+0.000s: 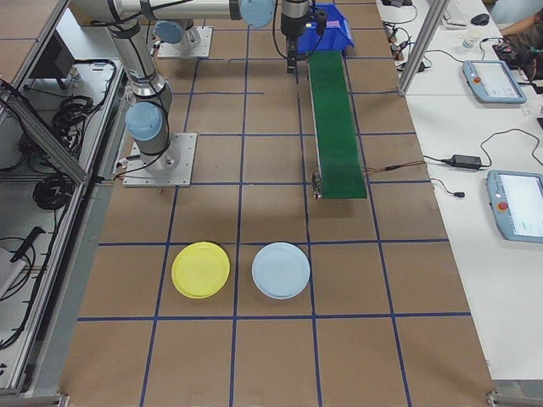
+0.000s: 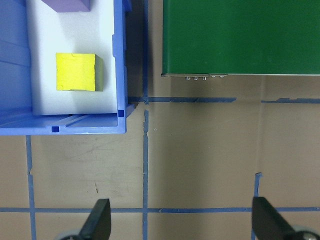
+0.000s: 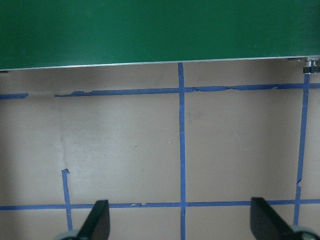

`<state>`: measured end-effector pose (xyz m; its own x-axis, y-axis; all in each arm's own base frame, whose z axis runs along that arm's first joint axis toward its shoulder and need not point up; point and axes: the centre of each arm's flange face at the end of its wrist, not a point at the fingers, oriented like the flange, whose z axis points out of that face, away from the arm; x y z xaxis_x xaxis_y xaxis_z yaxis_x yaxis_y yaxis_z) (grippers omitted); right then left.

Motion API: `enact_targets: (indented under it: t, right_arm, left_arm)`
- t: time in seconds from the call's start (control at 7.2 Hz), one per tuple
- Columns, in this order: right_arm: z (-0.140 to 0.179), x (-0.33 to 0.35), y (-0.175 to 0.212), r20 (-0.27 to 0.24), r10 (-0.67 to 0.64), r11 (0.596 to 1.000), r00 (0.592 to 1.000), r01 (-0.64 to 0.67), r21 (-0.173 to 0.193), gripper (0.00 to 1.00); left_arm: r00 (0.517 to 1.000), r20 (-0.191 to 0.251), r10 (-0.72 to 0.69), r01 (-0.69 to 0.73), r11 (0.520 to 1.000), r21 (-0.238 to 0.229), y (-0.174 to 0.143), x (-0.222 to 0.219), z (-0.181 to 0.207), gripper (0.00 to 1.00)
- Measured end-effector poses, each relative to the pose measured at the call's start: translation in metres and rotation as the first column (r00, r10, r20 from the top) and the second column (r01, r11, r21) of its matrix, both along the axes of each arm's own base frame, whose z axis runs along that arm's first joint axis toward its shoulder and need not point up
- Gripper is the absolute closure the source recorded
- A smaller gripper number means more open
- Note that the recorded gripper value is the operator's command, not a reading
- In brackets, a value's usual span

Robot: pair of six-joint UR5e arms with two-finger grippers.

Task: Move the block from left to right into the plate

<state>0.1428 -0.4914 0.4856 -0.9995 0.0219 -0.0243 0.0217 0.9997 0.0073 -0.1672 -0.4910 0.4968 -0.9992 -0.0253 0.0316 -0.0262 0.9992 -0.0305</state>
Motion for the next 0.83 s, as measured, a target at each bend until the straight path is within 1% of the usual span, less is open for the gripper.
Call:
enact_targets:
  t: [0.69,0.83]
  right_arm:
    - [-0.001,0.000,0.000,0.002,0.000,1.000,1.000,0.000,0.001,0.00]
    - [-0.001,0.000,0.000,0.002,0.000,1.000,1.000,0.000,0.000,0.00]
  left_arm:
    - [1.000,-0.003,-0.001,0.001,1.000,-0.008,-0.002,0.002,0.002,0.00]
    - [1.000,-0.005,0.019,-0.019,1.000,-0.011,-0.009,0.013,0.003,0.00]
